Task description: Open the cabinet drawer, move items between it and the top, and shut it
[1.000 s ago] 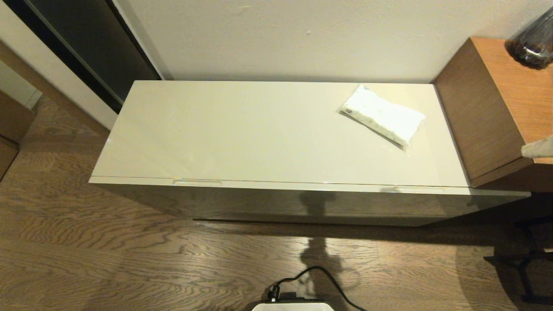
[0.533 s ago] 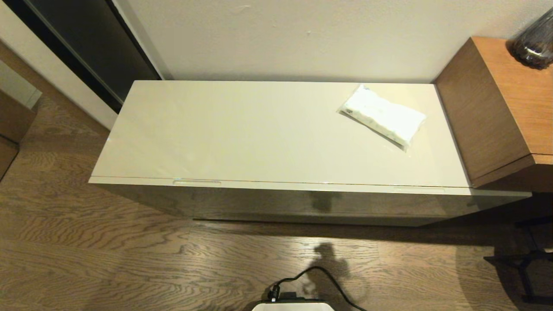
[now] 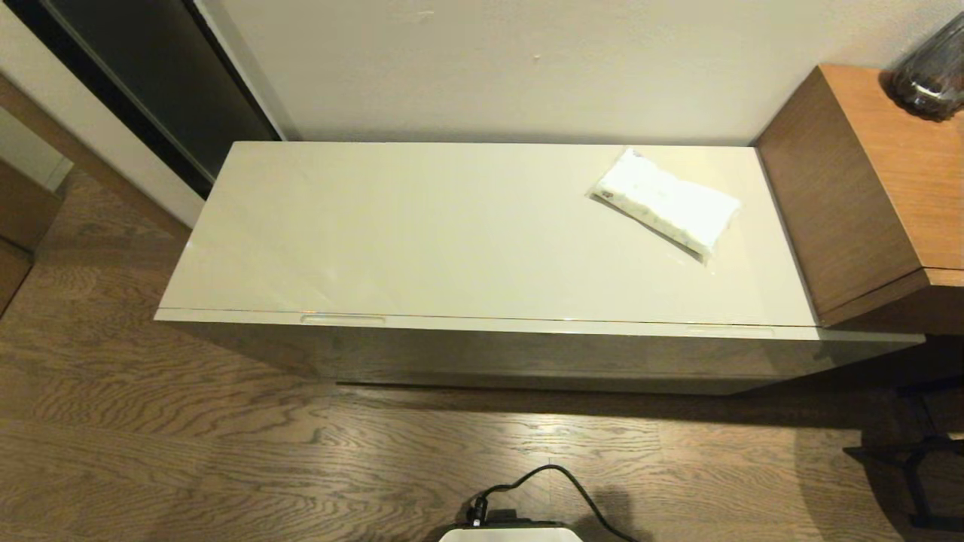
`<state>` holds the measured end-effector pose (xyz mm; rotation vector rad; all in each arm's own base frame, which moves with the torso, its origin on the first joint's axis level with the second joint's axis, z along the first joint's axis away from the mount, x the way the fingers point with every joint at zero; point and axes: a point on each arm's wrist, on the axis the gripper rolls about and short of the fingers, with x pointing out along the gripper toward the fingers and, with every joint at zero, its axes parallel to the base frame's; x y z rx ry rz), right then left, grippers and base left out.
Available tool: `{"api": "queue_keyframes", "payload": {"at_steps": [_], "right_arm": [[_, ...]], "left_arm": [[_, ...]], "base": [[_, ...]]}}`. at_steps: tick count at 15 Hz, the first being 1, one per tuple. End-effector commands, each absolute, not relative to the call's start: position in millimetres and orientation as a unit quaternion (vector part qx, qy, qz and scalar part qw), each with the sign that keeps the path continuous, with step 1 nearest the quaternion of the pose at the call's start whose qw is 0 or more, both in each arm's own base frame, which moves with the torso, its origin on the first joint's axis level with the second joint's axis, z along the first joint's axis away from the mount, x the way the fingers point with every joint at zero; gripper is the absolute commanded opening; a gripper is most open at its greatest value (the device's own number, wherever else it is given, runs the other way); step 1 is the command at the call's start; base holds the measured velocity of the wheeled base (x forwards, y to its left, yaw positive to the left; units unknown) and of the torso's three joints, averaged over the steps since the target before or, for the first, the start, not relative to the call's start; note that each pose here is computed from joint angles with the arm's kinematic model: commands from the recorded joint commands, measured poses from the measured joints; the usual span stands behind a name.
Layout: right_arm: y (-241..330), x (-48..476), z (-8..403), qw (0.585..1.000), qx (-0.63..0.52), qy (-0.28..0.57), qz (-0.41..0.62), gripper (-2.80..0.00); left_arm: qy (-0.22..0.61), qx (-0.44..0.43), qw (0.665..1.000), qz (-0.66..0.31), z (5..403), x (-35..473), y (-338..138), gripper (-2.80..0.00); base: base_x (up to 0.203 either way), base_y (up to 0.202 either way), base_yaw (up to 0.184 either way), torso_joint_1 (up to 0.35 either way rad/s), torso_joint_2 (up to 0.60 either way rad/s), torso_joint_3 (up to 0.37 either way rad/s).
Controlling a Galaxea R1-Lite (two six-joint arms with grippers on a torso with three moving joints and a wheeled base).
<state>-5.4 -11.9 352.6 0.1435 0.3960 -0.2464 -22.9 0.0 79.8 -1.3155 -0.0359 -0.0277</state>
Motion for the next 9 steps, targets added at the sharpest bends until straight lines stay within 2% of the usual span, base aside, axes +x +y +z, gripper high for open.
{"api": "queue_keyframes", "payload": {"at_steps": [1,3,5,7,9], "right_arm": [[-16,-30,343,0.972,0.088,0.179,-0.124,-2.8],[-15,-57,332,0.981,0.101,0.137,-0.093,-2.8],[-14,-103,310,0.995,0.078,0.025,-0.065,-2.8],[-7,-119,293,0.997,0.024,-0.06,-0.051,-2.8],[-4,-121,289,0.997,0.001,-0.07,-0.046,-2.8]], "left_arm": [[-0.016,-0.614,0.789,-0.013,80,-23,0,-2.8],[-0.016,-0.614,0.789,-0.013,80,-23,0,-2.8],[-0.016,-0.614,0.789,-0.013,80,-23,0,-2.8],[-0.016,-0.614,0.789,-0.013,80,-23,0,-2.8],[-0.016,-0.614,0.789,-0.013,80,-23,0,-2.8]], "base": [[0.0,0.0,0.0,0.0,0.0,0.0],[0.0,0.0,0.0,0.0,0.0,0.0],[0.0,0.0,0.0,0.0,0.0,0.0],[0.0,0.0,0.0,0.0,0.0,0.0],[0.0,0.0,0.0,0.0,0.0,0.0]]}}
